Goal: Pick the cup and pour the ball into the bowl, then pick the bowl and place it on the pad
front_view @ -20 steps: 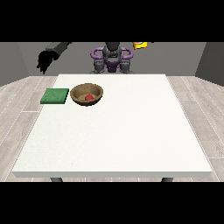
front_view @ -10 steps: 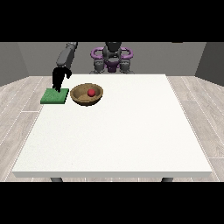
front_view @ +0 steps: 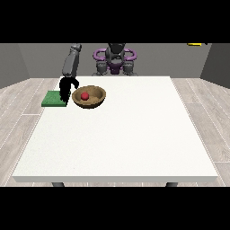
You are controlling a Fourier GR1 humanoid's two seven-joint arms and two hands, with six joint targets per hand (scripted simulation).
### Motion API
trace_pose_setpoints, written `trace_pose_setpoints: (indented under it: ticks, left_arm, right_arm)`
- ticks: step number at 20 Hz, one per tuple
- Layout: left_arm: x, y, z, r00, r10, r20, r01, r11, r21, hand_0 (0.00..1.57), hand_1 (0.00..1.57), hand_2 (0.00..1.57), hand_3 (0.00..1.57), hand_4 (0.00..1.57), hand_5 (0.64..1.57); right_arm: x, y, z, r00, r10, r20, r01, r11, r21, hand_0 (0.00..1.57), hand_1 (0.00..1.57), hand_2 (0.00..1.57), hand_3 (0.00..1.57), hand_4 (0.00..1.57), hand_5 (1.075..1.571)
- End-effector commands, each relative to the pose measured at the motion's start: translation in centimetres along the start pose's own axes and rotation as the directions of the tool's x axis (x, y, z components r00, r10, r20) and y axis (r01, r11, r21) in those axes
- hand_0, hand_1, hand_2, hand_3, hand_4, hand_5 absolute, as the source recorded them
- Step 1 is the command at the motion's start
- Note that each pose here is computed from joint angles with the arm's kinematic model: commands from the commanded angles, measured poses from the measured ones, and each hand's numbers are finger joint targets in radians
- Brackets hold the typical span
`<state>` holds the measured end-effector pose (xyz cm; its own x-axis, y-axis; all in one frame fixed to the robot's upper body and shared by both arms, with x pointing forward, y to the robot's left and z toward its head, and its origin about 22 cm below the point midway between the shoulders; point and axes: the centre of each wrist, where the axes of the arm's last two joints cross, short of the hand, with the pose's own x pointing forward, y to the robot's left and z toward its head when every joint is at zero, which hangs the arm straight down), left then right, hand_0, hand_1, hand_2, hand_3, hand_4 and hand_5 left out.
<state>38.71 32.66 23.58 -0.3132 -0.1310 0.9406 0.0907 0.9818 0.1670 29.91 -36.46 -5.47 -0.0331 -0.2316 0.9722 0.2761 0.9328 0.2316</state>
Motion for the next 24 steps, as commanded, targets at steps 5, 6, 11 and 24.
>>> trace_pose_setpoints:
  ticks: [5, 6, 11, 24]
  left_arm:
    - [3.4, 3.8, 1.5, 0.997, -0.009, 0.076, 0.006, 0.999, 0.036, 0.0, 0.0, 0.0, 0.0, 1.02, 1.538]
    - [1.9, 3.4, 2.3, 0.999, -0.018, 0.048, 0.015, 0.998, 0.058, 0.0, 0.0, 0.0, 0.0, 1.02, 1.533]
    - [4.0, 3.4, 2.4, 0.994, -0.014, 0.112, 0.013, 1.0, 0.014, 0.0, 0.0, 0.0, 0.0, 1.01, 1.542]
    - [5.8, 5.1, 3.1, 0.986, -0.021, 0.163, 0.016, 0.999, 0.032, 0.0, 0.0, 0.0, 0.0, 1.02, 1.535]
  right_arm:
    - [-0.9, 1.5, -1.6, 0.999, -0.034, 0.041, 0.034, 0.999, 0.02, 0.0, 0.0, 0.0, 0.0, 0.51, 1.552]
    - [-2.9, 2.0, -0.3, 1.0, -0.006, 0.002, 0.006, 1.0, 0.023, 0.0, 0.0, 0.0, 0.0, 0.51, 1.552]
    - [-1.5, 0.2, -1.1, 0.996, -0.029, 0.088, 0.027, 0.999, 0.021, 0.0, 0.0, 0.0, 0.0, 0.45, 1.544]
    - [-3.8, 1.3, 0.3, 0.998, 0.042, -0.053, -0.051, 0.985, -0.165, 0.88, 0.88, 0.58, 0.0, 0.61, 1.514]
